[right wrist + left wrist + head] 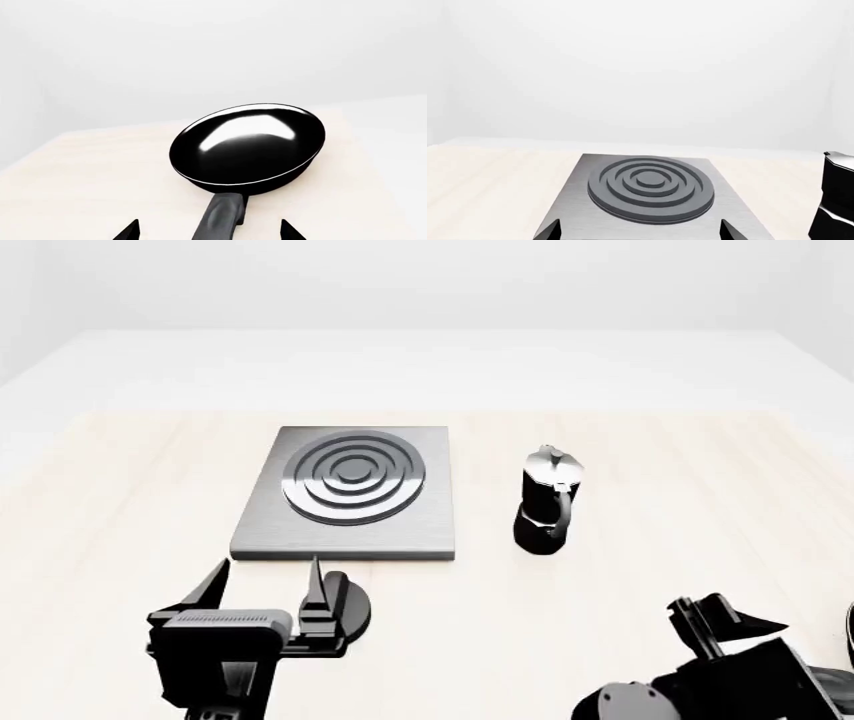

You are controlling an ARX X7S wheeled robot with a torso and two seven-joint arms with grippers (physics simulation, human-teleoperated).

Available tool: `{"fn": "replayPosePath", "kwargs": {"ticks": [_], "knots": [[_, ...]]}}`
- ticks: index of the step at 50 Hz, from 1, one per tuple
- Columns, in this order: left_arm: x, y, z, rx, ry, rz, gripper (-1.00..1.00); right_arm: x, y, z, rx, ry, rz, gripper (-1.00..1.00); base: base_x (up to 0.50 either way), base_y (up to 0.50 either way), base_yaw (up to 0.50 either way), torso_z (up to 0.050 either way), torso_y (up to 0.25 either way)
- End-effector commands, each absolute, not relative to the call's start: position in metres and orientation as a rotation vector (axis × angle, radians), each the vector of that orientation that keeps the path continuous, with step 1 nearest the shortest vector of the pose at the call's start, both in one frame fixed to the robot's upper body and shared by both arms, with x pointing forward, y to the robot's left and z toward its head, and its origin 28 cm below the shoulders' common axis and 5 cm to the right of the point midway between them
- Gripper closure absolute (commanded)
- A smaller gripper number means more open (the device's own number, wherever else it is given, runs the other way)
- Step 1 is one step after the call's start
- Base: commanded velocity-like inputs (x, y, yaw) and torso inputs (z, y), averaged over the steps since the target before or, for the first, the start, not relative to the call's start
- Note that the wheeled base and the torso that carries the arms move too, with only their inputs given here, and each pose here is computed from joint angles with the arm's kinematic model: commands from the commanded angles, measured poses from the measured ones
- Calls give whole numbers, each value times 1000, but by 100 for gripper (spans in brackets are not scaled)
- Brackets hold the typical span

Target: Put the frying pan on the stove.

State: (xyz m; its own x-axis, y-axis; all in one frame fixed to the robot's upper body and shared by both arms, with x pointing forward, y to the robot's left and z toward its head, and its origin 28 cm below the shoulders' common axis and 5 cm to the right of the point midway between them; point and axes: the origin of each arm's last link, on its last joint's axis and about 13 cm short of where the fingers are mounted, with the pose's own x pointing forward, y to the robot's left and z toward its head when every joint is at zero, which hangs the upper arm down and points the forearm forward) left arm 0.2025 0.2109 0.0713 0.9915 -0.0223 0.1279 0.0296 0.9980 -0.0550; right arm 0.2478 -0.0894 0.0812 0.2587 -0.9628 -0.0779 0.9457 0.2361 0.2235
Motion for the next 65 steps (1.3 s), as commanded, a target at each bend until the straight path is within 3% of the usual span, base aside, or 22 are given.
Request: {"fn": "replayPosePath", "kwargs": {"ticks": [1,65], "knots": [[202,211,71,-59,-126,-27,-100,255,-89,82,262,-76,-1342,-100,0,0,0,0,0],[202,214,75,-67,-130,-24,-100,311,-94,78,141,-75,-1504,-100,0,0,0,0,0]]}}
